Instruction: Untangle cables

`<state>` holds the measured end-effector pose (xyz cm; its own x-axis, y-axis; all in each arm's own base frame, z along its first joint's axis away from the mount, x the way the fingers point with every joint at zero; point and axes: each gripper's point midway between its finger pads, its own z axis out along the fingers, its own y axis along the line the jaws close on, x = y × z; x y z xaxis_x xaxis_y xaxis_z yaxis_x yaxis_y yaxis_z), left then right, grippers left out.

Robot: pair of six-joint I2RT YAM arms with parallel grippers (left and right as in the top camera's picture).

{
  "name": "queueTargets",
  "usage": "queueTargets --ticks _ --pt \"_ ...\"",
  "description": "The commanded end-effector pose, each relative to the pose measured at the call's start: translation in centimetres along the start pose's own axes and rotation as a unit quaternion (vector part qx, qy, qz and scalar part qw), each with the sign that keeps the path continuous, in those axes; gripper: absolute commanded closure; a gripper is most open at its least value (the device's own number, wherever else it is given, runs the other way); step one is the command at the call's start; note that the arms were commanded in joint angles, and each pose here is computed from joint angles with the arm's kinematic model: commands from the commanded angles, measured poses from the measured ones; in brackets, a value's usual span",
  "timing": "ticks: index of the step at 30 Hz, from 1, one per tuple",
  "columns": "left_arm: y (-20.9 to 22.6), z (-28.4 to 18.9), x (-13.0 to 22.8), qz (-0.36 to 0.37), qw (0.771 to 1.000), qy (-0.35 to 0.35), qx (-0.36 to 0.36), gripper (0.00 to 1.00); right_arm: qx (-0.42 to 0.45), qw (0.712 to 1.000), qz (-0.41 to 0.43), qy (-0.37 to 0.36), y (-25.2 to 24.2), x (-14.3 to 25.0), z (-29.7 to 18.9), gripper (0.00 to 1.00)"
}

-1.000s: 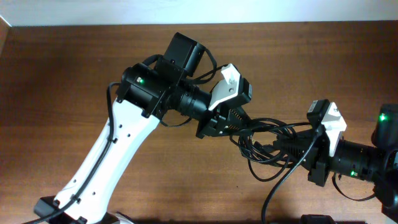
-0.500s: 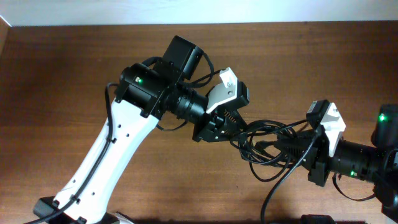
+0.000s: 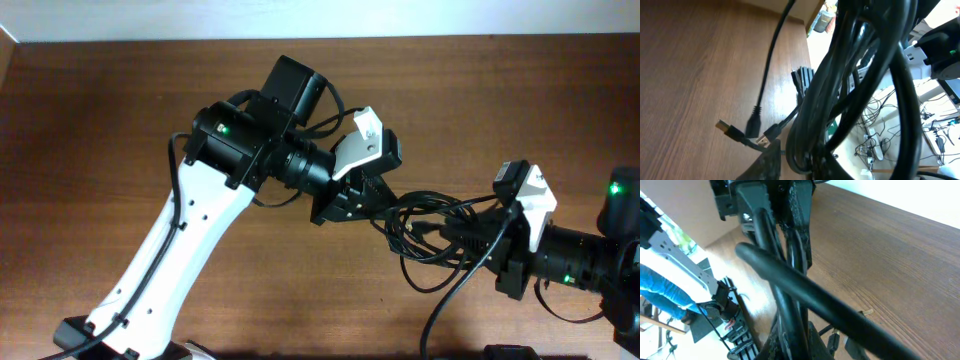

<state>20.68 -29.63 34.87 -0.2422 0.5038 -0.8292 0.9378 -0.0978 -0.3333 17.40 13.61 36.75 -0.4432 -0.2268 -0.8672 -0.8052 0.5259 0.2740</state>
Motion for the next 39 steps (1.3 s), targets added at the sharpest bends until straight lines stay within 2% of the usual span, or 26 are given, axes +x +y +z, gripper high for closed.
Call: queueTargets --ticks 1,4,7,8,17,28,39 --pt "-0.8 -0.8 -1.2 0.029 0.999 -0.017 -0.005 0.81 -0.041 0.999 -0.010 -0.027 1.8 -1.0 -0.4 0.96" --pt "-0.8 -0.8 -1.2 0.029 0.999 -0.017 -0.005 0.84 -0.045 0.999 -0.010 -0.028 2.0 -1.1 -0.4 0.96" --pt "-1.1 -0.8 -1.5 0.033 0.999 -0.025 0.001 0.92 -0.069 0.997 -0.013 -0.042 2.8 -1.6 -0.5 0.96" --pt "-1.1 -0.8 -1.6 0.035 0.999 -0.026 0.002 1.00 -0.068 0.997 -0.013 -0.042 2.7 -1.6 -0.5 0.96" --pt "-1.0 -0.8 -1.9 0.043 0.999 -0.032 0.002 1.00 -0.066 0.997 -0.011 -0.040 2.7 -1.5 -0.5 0.96" --pt "-3.7 -1.8 -6.2 0.134 0.978 -0.134 0.084 1.00 -0.042 0.999 0.016 -0.009 2.0 -0.1 -0.3 0.96" --pt "-2.9 -2.8 -7.1 0.158 0.973 -0.153 0.071 1.00 -0.013 0.999 0.036 0.020 1.3 1.2 -0.3 0.96"
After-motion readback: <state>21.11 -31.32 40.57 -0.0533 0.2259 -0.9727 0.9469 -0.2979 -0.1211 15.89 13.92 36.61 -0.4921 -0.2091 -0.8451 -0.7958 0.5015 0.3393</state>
